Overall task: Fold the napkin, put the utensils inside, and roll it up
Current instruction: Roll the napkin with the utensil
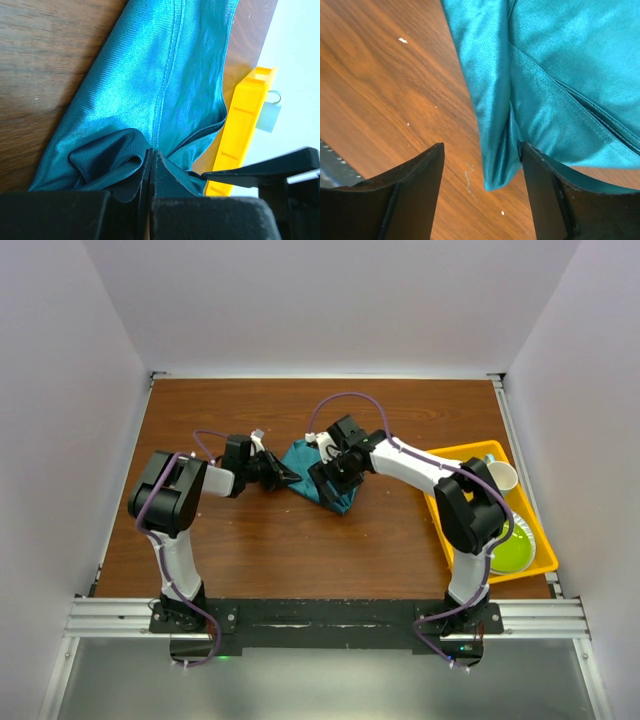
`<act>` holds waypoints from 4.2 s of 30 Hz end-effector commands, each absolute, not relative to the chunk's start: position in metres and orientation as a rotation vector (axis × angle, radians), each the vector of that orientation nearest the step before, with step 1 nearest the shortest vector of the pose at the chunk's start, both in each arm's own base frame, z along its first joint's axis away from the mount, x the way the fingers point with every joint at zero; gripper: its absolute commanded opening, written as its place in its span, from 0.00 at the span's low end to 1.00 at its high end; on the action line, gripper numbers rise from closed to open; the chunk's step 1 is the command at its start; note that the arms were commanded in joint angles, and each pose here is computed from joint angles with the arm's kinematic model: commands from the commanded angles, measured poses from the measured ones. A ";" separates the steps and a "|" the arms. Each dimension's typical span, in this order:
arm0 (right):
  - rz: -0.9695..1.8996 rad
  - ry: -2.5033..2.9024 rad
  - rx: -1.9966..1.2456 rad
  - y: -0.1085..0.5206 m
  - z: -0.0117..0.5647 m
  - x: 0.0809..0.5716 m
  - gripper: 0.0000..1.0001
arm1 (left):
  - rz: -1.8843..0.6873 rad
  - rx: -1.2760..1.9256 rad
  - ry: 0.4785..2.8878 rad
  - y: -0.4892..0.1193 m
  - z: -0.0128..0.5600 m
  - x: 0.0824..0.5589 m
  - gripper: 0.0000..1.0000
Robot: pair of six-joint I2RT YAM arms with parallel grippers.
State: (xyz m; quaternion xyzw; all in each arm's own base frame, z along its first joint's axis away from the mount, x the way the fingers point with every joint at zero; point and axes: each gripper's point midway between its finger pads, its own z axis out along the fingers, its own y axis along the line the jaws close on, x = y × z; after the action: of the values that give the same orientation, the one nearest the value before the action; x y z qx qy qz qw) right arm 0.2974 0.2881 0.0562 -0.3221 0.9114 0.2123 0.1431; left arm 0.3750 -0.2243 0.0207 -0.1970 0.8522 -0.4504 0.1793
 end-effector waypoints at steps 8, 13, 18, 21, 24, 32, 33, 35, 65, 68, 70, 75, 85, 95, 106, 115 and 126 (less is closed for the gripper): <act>0.378 2.485 -1.016 0.280 0.084 0.314 0.70 | -1.131 -0.635 2.548 -0.208 -0.020 0.358 0.00; 0.504 2.527 -1.040 0.290 0.068 0.298 0.57 | -1.132 -0.646 2.556 -0.207 -0.023 0.356 0.00; 0.539 2.554 -1.009 0.293 0.048 0.293 0.62 | -1.128 -0.661 2.564 -0.205 -0.025 0.355 0.00; 0.480 2.578 -0.983 0.285 0.035 0.297 0.62 | -1.129 -0.670 2.571 -0.204 -0.027 0.354 0.00; 0.441 2.626 -0.916 0.274 0.026 0.299 0.57 | -1.128 -0.676 2.580 -0.202 -0.029 0.352 0.00; 0.469 2.678 -0.923 0.265 0.016 0.287 0.28 | -1.118 -0.682 2.602 -0.197 -0.035 0.349 0.00; 0.493 2.680 -0.924 0.267 0.017 0.285 0.22 | -1.114 -0.681 2.606 -0.197 -0.037 0.348 0.00; 0.532 2.692 -0.917 0.272 0.021 0.284 0.19 | -1.117 -0.682 2.605 -0.197 -0.037 0.349 0.00; 0.284 2.383 -1.233 0.350 0.038 0.333 0.63 | -1.149 -0.744 2.625 -0.199 -0.031 0.348 0.00; 0.293 2.410 -1.230 0.349 0.028 0.329 0.44 | -1.154 -0.742 2.625 -0.199 -0.031 0.347 0.00; 0.315 2.434 -1.219 0.348 0.022 0.325 0.28 | -1.155 -0.708 2.618 -0.199 -0.028 0.349 0.00; 0.574 2.557 -1.186 0.354 0.002 0.307 0.05 | -1.051 -0.536 2.591 -0.189 0.001 0.371 0.02; 1.138 2.741 -0.924 0.352 -0.011 0.297 0.00 | -0.963 -0.410 2.422 -0.163 0.083 0.383 0.38; 1.642 2.783 -0.557 0.353 -0.023 0.297 0.00 | -1.137 -0.567 2.354 -0.173 0.083 0.350 0.70; 1.844 2.756 -0.430 0.350 -0.025 0.303 0.00 | -1.147 -0.820 2.458 -0.199 0.036 0.339 0.67; 1.902 2.711 -0.428 0.355 -0.011 0.308 0.00 | -1.036 -1.083 2.497 -0.202 0.004 0.335 0.65; 1.958 2.695 -0.460 0.356 -0.008 0.305 0.00 | -0.909 -1.205 2.491 -0.192 -0.027 0.340 0.43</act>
State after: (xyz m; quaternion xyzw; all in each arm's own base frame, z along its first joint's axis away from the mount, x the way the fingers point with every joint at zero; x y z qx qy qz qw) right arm 0.3121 0.3595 0.0286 -0.1411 0.7809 0.6001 -0.1007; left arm 0.3515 -0.2178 0.0255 -0.3675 0.8285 -0.4062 0.1165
